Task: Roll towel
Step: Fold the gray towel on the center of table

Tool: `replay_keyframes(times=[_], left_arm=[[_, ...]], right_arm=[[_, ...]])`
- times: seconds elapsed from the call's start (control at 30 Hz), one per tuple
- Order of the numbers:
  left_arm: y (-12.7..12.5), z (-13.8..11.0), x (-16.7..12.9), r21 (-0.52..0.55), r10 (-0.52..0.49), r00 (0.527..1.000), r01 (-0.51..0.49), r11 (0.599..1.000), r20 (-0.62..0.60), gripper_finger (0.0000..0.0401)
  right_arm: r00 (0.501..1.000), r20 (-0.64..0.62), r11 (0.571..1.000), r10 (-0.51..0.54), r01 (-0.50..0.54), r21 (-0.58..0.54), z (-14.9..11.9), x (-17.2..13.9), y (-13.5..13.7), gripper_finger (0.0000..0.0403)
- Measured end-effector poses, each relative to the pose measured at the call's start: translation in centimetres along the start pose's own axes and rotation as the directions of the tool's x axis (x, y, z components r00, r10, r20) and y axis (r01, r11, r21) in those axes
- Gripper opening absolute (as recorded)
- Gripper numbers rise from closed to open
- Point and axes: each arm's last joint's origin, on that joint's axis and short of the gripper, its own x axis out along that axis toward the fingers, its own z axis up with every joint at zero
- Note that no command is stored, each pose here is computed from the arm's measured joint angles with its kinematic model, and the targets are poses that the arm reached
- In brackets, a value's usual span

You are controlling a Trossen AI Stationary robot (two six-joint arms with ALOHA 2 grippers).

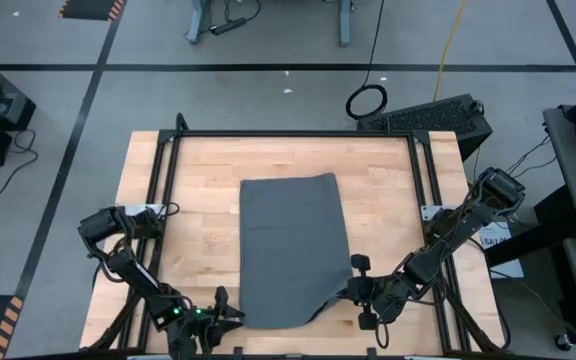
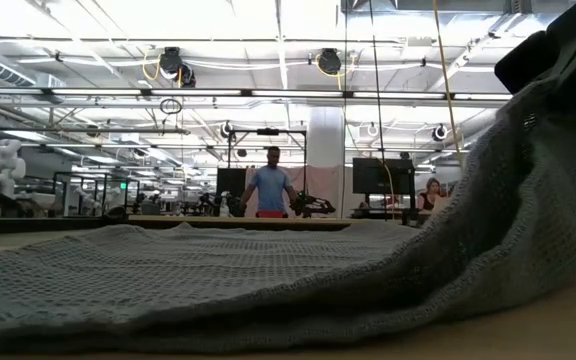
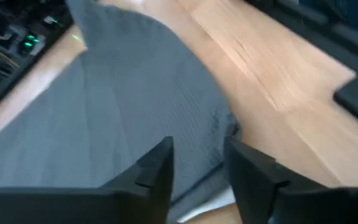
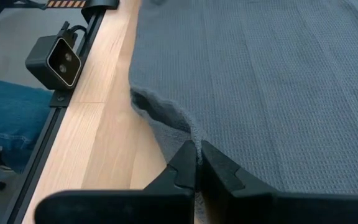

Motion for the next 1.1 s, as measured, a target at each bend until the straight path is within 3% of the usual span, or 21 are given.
replay_keyframes(times=[0.23, 0.53, 0.67, 0.8, 1.1], left_arm=[[-0.9, -0.2, -0.1, 0.106, -0.063, 0.998, 0.062, 0.992, 0.000, 0.0216], [-0.4, -0.2, -1.0, 0.268, -0.119, 0.992, 0.127, 0.955, -0.045, 0.0223], [0.4, -0.1, 0.0, 0.345, -0.163, 0.984, 0.176, 0.922, -0.067, 0.0223], [1.1, 0.7, 0.8, 0.462, -0.204, 0.975, 0.221, 0.859, -0.087, 0.0223], [2.3, 1.1, 1.7, 0.571, -0.263, 0.950, 0.310, 0.760, -0.166, 0.0216]], right_arm=[[1.000, -0.001, 1.000, 0.000, 0.000, 0.000, 0.0, 0.0, 0.0, 0.0002], [1.000, -0.001, 0.999, -0.002, 0.002, 0.034, 0.0, 0.0, 0.0, 0.0002], [1.000, 0.000, 0.999, -0.011, 0.011, 0.042, 0.1, 0.1, -0.3, 0.0002], [1.000, 0.000, 0.998, -0.020, 0.020, 0.058, 0.3, 0.3, -0.6, 0.0002], [1.000, 0.003, 0.997, -0.030, 0.029, 0.069, 0.5, 0.5, -0.9, 0.0002]])
